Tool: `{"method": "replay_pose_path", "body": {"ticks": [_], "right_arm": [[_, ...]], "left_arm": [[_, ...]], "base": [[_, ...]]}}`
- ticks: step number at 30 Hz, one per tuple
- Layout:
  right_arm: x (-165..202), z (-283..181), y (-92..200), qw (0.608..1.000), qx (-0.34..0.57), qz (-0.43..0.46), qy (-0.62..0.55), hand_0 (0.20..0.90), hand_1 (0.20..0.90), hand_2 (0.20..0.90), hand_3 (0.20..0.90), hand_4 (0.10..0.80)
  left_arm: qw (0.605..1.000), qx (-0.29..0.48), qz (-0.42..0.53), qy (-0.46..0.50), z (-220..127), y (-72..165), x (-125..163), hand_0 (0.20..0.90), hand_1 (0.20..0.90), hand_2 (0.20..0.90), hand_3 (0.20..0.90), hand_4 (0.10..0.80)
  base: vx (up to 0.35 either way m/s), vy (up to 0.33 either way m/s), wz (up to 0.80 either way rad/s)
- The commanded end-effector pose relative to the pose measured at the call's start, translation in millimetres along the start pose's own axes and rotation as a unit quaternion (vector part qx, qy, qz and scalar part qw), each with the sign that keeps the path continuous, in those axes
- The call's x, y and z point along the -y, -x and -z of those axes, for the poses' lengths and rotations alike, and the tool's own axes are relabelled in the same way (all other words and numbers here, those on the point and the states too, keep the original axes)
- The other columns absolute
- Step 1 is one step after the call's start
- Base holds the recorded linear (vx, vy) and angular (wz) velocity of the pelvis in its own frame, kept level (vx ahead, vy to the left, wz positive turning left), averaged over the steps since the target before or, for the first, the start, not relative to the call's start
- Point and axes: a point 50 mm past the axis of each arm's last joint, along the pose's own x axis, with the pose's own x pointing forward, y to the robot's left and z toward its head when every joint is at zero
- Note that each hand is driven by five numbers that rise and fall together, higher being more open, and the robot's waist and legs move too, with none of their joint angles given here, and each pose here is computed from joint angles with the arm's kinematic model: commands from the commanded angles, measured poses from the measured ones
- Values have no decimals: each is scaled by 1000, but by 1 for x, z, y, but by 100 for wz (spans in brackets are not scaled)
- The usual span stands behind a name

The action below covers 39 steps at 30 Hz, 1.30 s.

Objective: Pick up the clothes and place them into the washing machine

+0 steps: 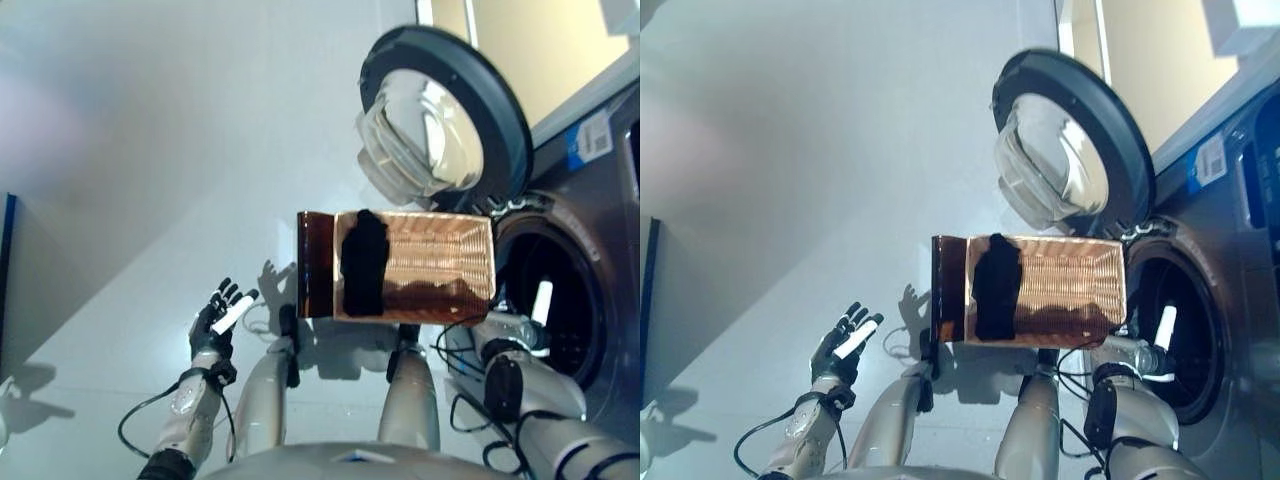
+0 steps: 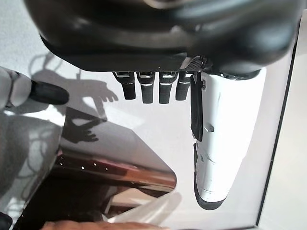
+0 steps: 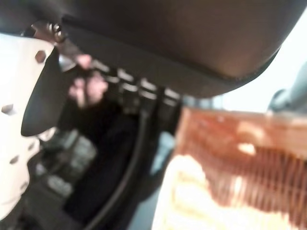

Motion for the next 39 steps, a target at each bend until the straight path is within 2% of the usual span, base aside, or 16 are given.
{"method": "replay_pose_path", "body": {"ticks": [1,4,5,7,9,11,14,18,20,25,31,39], "right_arm": [[-10,-20,-3,996,53,-60,40,900,900,900,900,800],[-6,-14,-2,988,58,-87,112,900,900,900,900,800],[-5,-12,-2,978,65,-98,172,900,900,900,900,800],[-11,-3,3,933,90,-144,318,900,900,900,900,800],[-13,10,8,858,117,-184,465,900,900,900,900,800],[-18,23,15,804,128,-226,536,900,900,900,900,800],[-29,37,26,729,162,-261,611,900,900,900,900,800],[-44,55,43,701,181,-290,626,900,900,900,900,800],[-50,64,52,670,195,-311,645,900,900,900,900,800],[-57,68,60,648,228,-320,652,900,900,900,900,800],[-55,69,61,666,219,-316,640,900,900,900,900,800],[-48,85,67,664,199,-310,651,900,900,900,900,800]], "left_arm": [[998,59,-21,-11,-23,-2,-15,900,900,900,900,800],[998,59,-27,-7,-22,-2,-15,900,900,900,900,800],[998,61,-27,-11,-22,-2,-15,900,900,900,900,800],[997,65,-22,-26,-23,-3,-13,900,900,900,900,800],[997,72,-12,-40,-25,-4,-10,900,900,900,900,800],[996,81,-6,-47,-29,-4,-8,900,900,900,900,800],[994,96,-4,-53,-37,-5,-9,900,900,900,900,800],[991,119,-9,-56,-48,-7,-8,900,900,900,900,800],[991,121,-6,-59,-49,-7,-6,900,900,900,900,800],[990,122,-10,-69,-49,-7,-6,900,900,900,900,800],[989,130,-19,-71,-53,-7,-9,900,900,900,900,800],[990,122,-7,-77,-50,-8,-2,900,900,900,900,800]], "base": [[46,-26,1],[72,-21,6],[25,-9,7],[41,-9,6],[14,-7,2],[13,-31,3],[-37,-35,10],[-52,-6,6],[-40,9,3],[-13,5,3],[0,0,0],[-14,7,3]]}}
